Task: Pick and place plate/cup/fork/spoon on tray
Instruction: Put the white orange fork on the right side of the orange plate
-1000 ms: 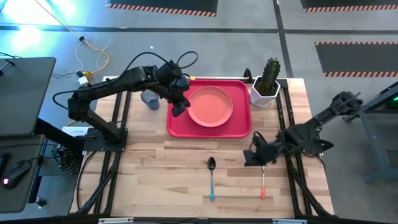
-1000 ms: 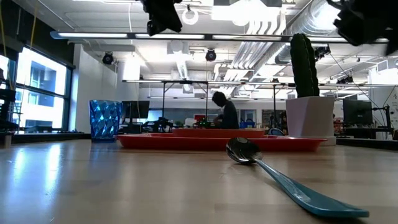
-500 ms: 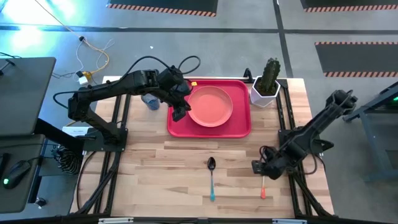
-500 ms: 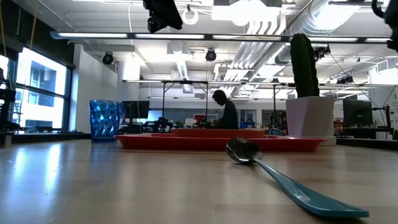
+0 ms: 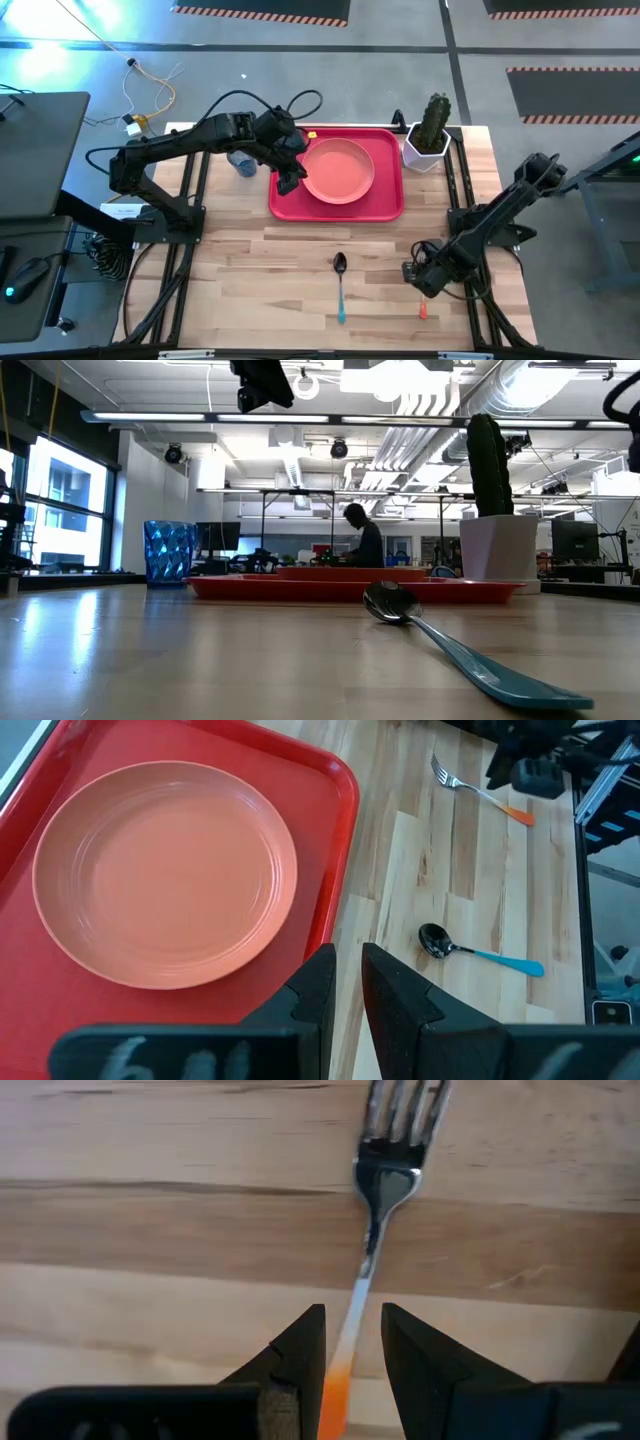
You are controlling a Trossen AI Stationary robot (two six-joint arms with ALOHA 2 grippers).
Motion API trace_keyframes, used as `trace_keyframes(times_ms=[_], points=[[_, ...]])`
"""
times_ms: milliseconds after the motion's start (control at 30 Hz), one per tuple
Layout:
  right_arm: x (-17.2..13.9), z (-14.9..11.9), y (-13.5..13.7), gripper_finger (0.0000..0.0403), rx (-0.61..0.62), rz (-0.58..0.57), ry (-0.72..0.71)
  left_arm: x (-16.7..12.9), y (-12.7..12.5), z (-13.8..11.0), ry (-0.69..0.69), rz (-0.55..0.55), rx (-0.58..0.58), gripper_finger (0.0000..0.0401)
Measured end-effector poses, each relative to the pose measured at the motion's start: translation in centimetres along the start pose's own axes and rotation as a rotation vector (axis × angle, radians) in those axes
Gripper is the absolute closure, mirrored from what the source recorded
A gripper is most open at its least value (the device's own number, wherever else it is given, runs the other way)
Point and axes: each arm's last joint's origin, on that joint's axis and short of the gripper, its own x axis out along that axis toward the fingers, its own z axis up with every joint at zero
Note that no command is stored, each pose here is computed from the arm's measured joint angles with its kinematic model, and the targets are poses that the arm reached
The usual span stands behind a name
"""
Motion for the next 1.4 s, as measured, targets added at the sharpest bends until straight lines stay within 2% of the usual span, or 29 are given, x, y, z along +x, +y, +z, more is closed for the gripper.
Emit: trace_keyframes(times_ms=[600, 700, 833, 1033, 1233, 1400], points=[[3.6, -0.5, 0.8, 0.0314, 0.005, -0.102, -0.049, 0.0, 0.0, 0.0, -0.001, 0.0, 0.002, 0.0357], [3.7, -0.6, 0.8, 0.0336, 0.005, -0.102, -0.049, 0.0, 0.0, 0.0, -0.001, 0.0, 0.002, 0.0357], [3.7, -0.6, 0.9, 0.0389, 0.005, -0.097, -0.048, 0.0, 0.0, 0.0, -0.001, 0.0, 0.003, 0.0357], [3.7, -0.5, 0.9, 0.039, 0.014, -0.098, -0.048, 0.0, 0.0, 0.0, -0.001, 0.0, 0.002, 0.0357], [2.7, -0.3, 1.0, 0.0398, 0.02, -0.052, -0.062, 0.0, 0.0, 0.0, -0.001, 0.0, 0.018, 0.0357], [0.6, -0.2, 2.0, 0.04, 0.023, 0.065, -0.125, 0.0, 0.0, 0.0, -0.002, 0.0, 0.025, 0.0357]])
